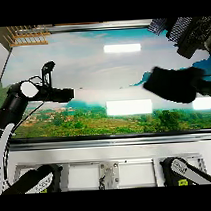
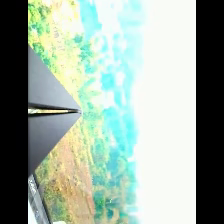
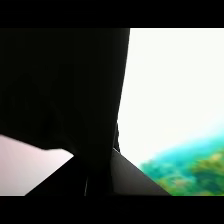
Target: Fold the clothes and pants, and hang the long-sleeved shirts on hangers.
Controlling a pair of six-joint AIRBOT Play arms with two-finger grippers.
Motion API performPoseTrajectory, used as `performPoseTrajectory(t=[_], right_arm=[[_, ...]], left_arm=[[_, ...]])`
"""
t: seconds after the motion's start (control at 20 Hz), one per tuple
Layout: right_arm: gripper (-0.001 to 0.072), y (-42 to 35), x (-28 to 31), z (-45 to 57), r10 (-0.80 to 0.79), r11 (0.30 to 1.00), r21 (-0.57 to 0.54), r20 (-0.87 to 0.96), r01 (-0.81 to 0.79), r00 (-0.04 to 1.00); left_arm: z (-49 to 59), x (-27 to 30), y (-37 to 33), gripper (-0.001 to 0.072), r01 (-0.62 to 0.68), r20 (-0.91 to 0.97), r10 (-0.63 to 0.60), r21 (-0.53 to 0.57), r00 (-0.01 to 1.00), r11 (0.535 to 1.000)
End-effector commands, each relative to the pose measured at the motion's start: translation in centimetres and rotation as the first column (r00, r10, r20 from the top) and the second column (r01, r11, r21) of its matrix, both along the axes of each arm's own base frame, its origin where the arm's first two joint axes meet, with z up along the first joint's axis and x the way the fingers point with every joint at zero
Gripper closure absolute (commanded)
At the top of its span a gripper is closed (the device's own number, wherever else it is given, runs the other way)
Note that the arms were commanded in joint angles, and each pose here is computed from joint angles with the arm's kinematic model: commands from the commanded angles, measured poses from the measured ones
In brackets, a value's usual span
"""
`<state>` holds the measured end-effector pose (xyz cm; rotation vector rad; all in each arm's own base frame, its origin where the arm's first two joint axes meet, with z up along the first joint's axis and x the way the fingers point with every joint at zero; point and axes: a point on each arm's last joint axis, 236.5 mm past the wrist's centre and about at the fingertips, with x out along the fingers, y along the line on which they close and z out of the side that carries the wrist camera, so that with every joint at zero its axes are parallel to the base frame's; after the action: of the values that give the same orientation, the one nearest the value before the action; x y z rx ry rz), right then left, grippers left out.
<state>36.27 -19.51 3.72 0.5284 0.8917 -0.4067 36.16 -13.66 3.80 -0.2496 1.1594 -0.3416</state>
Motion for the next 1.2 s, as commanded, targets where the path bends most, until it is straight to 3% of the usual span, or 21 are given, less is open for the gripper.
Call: performPoseTrajectory(t=[0.0,0.25,0.75,0.8,0.85,0.9,0.95,1.1,1.15], right_arm=[[0.0700,-6.0,-8.2,-1.8,-0.234,0.971,0.032,-0.106,0.238,0.967],[0.0700,-4.6,-11.9,-6.7,-0.266,0.951,0.100,-0.217,0.292,0.939],[0.0686,-8.9,-14.5,-6.4,-0.302,0.953,-0.121,-0.272,0.279,0.914],[0.0583,-9.1,-14.5,-6.3,-0.303,0.952,-0.131,-0.270,0.277,0.914],[0.0293,-9.4,-14.5,-6.2,-0.304,0.951,-0.143,-0.266,0.275,0.915],[0.0049,-9.6,-14.4,-6.0,-0.293,0.953,-0.156,-0.268,0.259,0.918],[0.0020,-9.8,-14.3,-5.3,-0.281,0.955,-0.168,-0.265,0.243,0.922],[0.0029,-9.7,-12.7,-1.5,-0.279,0.949,-0.200,-0.161,0.245,0.947],[0.0083,-9.1,-11.6,0.2,-0.248,0.950,-0.222,-0.105,0.220,0.963]], left_arm=[[0.0,0.0,0.0,0.0700,0.000,0.001,0.000,0.000,1.000,1.000],[0.0,0.0,0.0,0.0700,0.001,0.000,-0.001,0.000,1.000,1.000],[0.0,-0.1,0.0,0.0699,0.002,-0.002,-0.002,0.000,1.000,1.000],[0.0,-0.1,0.0,0.0699,0.002,-0.002,-0.002,0.001,1.000,1.000],[0.0,-0.1,0.0,0.0700,0.002,-0.002,-0.002,0.001,1.000,1.000],[0.0,-0.1,0.0,0.0700,0.001,-0.001,-0.001,0.001,1.000,1.000],[0.0,0.0,0.0,0.0700,0.001,-0.001,-0.001,0.001,1.000,1.000],[0.0,0.0,0.0,0.0699,0.001,-0.001,-0.001,0.001,1.000,1.000],[0.0,0.0,0.0,0.0699,0.001,0.000,-0.001,0.001,1.000,1.000]])
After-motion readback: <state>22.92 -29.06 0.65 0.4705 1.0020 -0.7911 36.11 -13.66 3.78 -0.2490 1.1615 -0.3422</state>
